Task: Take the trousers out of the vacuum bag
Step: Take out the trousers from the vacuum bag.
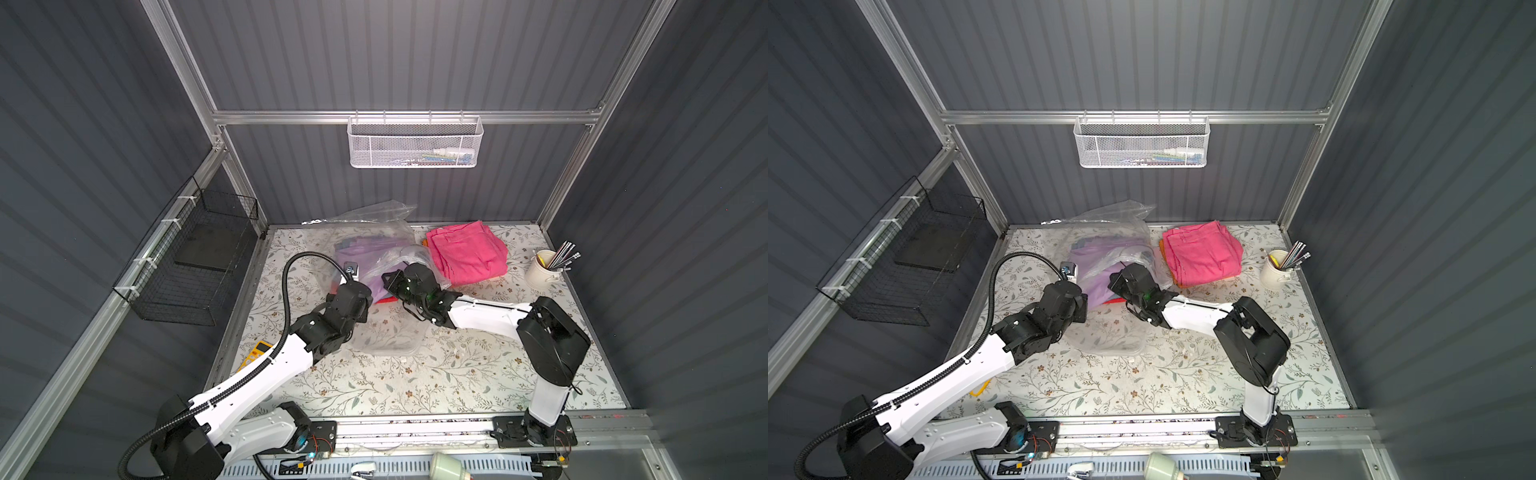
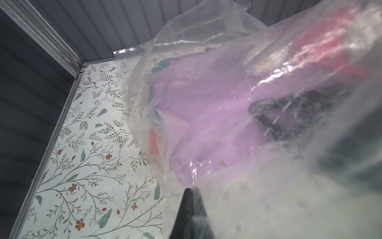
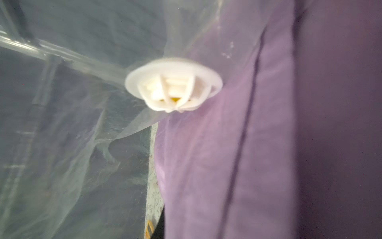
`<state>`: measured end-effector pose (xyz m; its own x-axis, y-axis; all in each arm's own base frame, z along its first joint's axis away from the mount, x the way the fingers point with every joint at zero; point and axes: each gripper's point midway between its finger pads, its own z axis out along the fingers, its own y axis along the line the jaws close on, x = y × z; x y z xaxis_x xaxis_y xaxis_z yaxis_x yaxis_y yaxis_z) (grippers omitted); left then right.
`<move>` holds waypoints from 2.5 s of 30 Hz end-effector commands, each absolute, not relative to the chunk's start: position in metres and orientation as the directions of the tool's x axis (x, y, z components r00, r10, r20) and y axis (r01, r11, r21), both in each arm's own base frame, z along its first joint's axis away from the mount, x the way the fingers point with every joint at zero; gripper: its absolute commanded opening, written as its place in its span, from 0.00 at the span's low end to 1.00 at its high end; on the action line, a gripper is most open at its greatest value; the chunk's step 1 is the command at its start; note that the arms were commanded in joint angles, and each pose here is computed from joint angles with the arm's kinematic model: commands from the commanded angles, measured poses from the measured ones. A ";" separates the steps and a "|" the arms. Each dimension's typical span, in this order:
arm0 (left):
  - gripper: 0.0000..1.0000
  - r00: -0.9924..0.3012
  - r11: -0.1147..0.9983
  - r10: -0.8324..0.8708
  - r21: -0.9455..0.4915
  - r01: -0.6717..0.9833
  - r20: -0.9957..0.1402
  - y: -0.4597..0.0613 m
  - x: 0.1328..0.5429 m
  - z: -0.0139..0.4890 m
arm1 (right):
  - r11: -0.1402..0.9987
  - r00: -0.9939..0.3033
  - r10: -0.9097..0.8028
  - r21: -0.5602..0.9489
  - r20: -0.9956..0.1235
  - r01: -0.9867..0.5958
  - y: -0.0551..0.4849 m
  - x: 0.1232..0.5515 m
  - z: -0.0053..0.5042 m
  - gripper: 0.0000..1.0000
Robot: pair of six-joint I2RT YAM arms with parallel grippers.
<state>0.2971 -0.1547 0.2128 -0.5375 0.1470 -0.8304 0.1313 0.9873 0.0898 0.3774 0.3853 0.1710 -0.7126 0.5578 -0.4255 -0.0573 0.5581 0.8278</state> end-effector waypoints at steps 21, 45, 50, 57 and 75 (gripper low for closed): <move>0.00 -0.543 0.988 0.147 0.101 0.113 -0.827 -0.150 0.297 0.212 | 0.526 -0.712 0.573 0.849 -0.405 -0.059 0.406 0.399 0.154 0.02; 0.00 -0.580 0.988 0.151 0.099 0.121 -0.800 -0.161 0.305 0.203 | 0.479 -0.734 0.530 0.864 -0.425 -0.154 0.390 0.324 0.203 0.00; 0.00 -0.581 0.987 0.152 0.095 0.128 -0.800 -0.165 0.307 0.202 | 0.497 -0.725 0.525 0.852 -0.445 -0.164 0.370 0.309 0.208 0.00; 0.00 -0.586 0.987 0.151 0.090 0.132 -0.796 -0.169 0.310 0.197 | 0.481 -0.740 0.506 0.857 -0.444 -0.185 0.375 0.297 0.217 0.00; 0.00 -0.593 0.985 0.165 0.104 0.136 -0.788 -0.179 0.326 0.186 | 0.493 -0.681 0.503 0.824 -0.533 -0.280 0.303 0.245 0.292 0.00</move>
<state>0.3163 -0.1729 0.1771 -0.6089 0.1859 -0.7712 0.1400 0.9821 0.1262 0.2505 0.3135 0.2487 -0.7351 0.4736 -0.4851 -0.2006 0.5316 0.8229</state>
